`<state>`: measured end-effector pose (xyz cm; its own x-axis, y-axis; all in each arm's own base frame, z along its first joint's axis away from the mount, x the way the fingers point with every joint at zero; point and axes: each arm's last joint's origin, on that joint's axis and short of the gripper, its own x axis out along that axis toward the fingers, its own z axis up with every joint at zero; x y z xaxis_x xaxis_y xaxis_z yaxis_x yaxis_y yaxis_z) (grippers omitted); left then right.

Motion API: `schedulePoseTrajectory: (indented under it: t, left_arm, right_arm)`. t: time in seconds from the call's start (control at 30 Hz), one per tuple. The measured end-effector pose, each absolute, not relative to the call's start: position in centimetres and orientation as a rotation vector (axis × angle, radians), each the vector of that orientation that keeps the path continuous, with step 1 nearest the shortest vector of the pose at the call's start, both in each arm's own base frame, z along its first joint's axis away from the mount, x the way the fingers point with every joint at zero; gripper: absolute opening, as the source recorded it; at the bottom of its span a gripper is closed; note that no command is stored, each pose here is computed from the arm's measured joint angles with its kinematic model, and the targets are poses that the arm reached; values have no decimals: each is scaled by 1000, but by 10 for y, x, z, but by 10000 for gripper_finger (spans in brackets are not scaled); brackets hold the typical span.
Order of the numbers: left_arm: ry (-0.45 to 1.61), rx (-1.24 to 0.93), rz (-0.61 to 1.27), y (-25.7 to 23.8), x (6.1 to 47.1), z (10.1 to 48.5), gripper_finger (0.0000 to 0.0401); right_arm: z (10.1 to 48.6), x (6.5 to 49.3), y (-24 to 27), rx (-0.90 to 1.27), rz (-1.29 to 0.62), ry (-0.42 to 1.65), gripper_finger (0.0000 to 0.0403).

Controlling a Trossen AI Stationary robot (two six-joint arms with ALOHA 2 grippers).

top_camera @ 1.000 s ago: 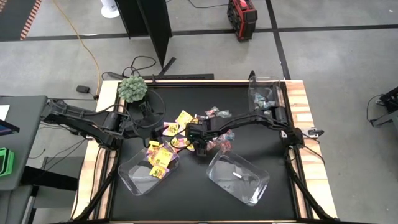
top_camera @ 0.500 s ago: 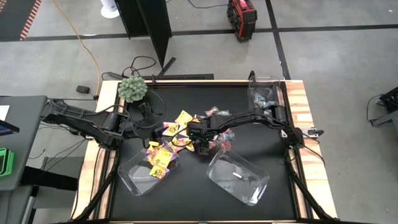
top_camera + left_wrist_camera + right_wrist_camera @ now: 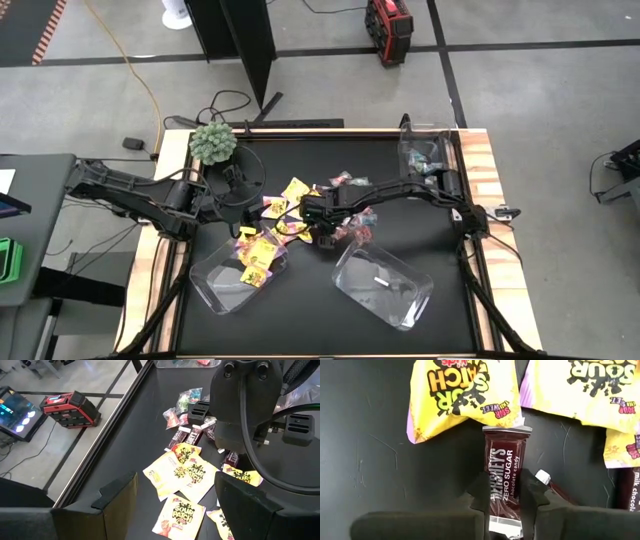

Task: Sort candy
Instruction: Put the brown candy in the bottom right transparent container

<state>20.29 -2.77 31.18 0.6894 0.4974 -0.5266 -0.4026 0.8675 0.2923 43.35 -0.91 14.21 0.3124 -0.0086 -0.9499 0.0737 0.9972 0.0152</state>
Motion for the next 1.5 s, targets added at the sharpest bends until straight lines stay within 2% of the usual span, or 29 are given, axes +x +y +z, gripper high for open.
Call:
schedulePoseTrajectory:
  t: [0.8,0.97,1.1,1.37,1.5]
  left_arm:
    - [633,154,487,-33,202,311,260]
    - [633,151,488,-33,202,311,260]
    - [633,151,488,-33,202,311,260]
    - [633,151,488,-33,202,311,260]
    - [633,151,488,-33,202,311,260]
  right_arm:
    - [180,447,7,-8,17,1230,64]
    - [181,440,9,-32,34,1306,69]
    - [179,435,11,-41,37,1362,113]
    - [179,435,18,-114,-9,1353,269]
    - [180,438,17,-126,-40,1326,293]
